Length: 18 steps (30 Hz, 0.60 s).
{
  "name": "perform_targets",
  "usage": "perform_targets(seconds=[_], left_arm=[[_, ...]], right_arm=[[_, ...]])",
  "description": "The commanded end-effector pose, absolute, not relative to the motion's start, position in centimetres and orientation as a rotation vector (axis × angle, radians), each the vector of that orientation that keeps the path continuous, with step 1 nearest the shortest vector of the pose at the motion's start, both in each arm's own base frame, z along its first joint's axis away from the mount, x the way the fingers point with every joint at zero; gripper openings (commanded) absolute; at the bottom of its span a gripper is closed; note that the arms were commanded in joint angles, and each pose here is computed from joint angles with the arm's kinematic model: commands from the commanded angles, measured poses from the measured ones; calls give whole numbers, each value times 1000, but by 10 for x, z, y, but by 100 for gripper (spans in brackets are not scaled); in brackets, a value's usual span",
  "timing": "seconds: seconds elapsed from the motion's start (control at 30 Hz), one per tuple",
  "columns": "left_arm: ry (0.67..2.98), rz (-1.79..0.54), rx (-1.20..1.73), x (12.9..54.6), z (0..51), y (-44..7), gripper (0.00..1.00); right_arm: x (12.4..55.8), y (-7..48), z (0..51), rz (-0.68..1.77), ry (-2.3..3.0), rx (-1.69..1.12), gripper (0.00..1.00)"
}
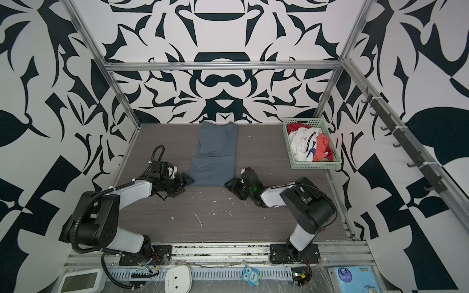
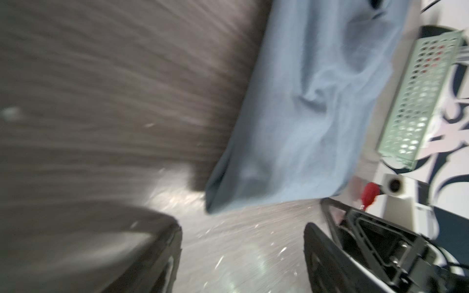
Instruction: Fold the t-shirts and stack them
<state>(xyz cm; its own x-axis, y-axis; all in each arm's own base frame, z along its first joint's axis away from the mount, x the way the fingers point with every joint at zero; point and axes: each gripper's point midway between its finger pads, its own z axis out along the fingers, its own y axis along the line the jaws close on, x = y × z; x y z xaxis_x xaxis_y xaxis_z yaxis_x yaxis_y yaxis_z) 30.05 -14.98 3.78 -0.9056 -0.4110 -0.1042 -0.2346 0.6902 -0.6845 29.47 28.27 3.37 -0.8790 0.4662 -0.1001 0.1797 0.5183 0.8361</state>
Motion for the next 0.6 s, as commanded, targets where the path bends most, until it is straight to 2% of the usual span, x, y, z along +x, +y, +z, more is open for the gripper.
perform_targets(seconds=[0.0,0.1,0.3,0.57], left_arm=[[2732,-981,-671,283,-4,-142,70],[2733,-962,-694,282,-8,-140,67],[2727,-955,-700,278,-6,-138,64],[2693,-1017,-747,280,-14,-142,49]], right_arm=[[276,269,-19,1327,2476,809,57],[275,261,-27,1371,2398,893,56],[262,249,-42,1225,2495,895,55],[256,229,-42,998,2565,871,50]])
